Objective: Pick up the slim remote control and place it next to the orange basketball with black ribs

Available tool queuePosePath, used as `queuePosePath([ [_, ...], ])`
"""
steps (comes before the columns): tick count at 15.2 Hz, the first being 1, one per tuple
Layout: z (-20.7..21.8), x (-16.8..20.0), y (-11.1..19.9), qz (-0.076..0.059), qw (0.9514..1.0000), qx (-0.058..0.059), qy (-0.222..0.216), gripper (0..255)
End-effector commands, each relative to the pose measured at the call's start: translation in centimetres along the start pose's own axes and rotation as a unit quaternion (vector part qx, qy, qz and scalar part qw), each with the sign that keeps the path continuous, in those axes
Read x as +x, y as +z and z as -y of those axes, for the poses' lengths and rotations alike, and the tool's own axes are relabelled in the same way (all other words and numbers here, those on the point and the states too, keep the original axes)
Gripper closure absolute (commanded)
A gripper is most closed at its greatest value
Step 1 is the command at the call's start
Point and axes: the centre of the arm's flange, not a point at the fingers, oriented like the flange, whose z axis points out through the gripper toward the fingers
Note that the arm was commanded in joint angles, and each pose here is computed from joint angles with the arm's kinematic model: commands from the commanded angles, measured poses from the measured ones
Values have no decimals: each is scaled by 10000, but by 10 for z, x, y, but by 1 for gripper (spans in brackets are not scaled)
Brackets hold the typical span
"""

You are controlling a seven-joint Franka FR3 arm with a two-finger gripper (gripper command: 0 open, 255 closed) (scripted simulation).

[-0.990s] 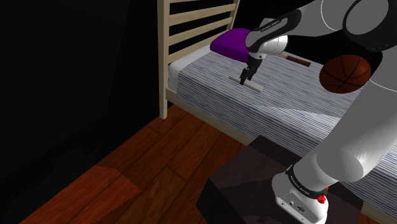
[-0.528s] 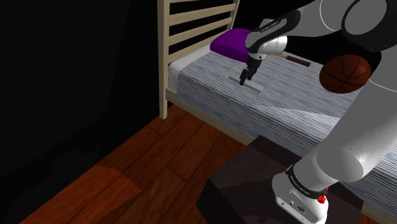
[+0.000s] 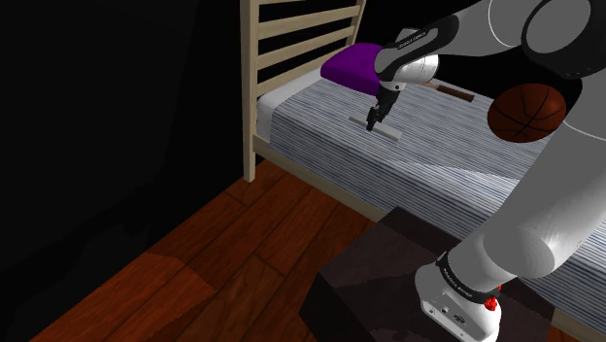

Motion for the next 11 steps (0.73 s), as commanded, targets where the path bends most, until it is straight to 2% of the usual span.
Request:
queuePosePath([
  [1, 0, 0, 1, 6, 10000, 3, 4, 255],
  [11, 1, 0, -47, 5, 10000, 3, 4, 255],
])
